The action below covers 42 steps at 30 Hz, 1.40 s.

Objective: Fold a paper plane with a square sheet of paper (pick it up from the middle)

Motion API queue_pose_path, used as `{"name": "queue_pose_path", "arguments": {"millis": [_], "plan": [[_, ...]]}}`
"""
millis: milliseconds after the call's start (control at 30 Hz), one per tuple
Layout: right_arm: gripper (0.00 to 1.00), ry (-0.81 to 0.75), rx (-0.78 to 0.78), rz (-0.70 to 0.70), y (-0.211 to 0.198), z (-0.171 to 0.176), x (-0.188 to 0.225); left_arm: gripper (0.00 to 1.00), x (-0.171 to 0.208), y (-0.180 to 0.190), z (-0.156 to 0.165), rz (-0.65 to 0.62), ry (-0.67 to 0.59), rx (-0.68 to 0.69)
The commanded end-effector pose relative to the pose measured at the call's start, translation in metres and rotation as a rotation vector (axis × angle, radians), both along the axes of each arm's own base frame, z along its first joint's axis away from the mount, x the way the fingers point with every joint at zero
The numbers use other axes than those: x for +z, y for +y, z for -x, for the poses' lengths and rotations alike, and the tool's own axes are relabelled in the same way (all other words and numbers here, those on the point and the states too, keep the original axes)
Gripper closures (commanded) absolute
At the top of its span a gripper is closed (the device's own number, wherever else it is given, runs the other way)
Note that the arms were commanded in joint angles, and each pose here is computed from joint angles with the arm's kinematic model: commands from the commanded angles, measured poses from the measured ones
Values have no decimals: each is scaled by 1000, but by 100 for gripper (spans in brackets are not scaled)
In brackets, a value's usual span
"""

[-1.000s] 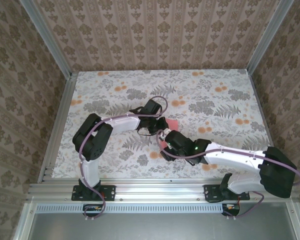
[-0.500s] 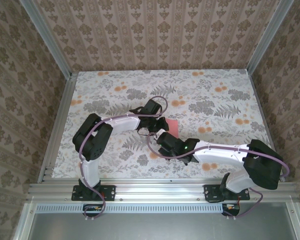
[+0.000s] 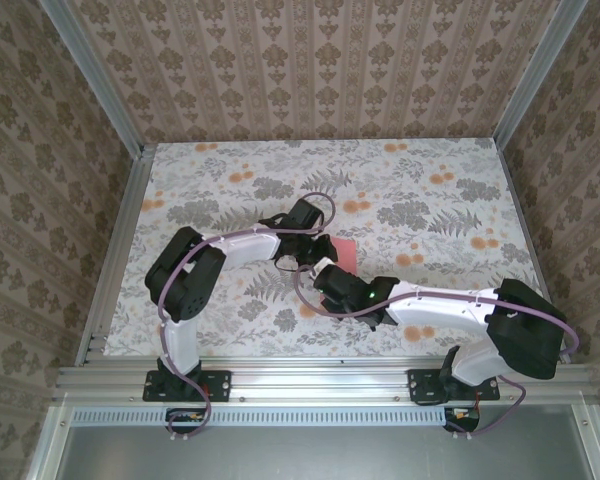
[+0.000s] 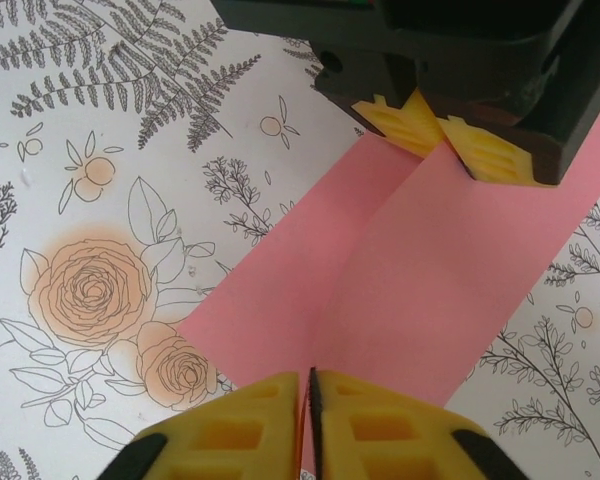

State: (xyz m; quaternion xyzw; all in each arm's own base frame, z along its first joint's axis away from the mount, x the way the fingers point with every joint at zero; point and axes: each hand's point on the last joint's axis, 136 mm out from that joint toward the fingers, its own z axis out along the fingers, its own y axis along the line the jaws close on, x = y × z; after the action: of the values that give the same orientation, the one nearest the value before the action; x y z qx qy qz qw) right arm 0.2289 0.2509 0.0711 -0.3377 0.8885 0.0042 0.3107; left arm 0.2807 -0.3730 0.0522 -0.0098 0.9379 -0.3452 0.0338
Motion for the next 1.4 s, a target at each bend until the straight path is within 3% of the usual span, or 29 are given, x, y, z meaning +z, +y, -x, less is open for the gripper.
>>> {"name": "queue_pose_path", "arguments": {"millis": [0,200,333,500,633,900,1133,1367], "plan": [[93,18,-1,8,0,0,3,86,8,0,2,-1,-6,-2],[100,60,8,-20,2,2,5,83,9,1,2,-9,-9,-1],[100,109,21,-73,8,6,5,74,11,9,1,-52,-23,7],[100,188,35,-192,23,9,9,46,21,28,-2,-106,-73,63],[100,228,14,-292,31,5,18,34,28,52,-2,-152,-101,122],[100,280,-52,-431,36,-4,31,32,43,95,7,-230,-160,216],[100,235,-279,-436,-5,-31,56,33,52,113,16,-240,-186,247],[100,274,-397,-449,-21,-32,77,42,62,117,17,-236,-210,251]]}}
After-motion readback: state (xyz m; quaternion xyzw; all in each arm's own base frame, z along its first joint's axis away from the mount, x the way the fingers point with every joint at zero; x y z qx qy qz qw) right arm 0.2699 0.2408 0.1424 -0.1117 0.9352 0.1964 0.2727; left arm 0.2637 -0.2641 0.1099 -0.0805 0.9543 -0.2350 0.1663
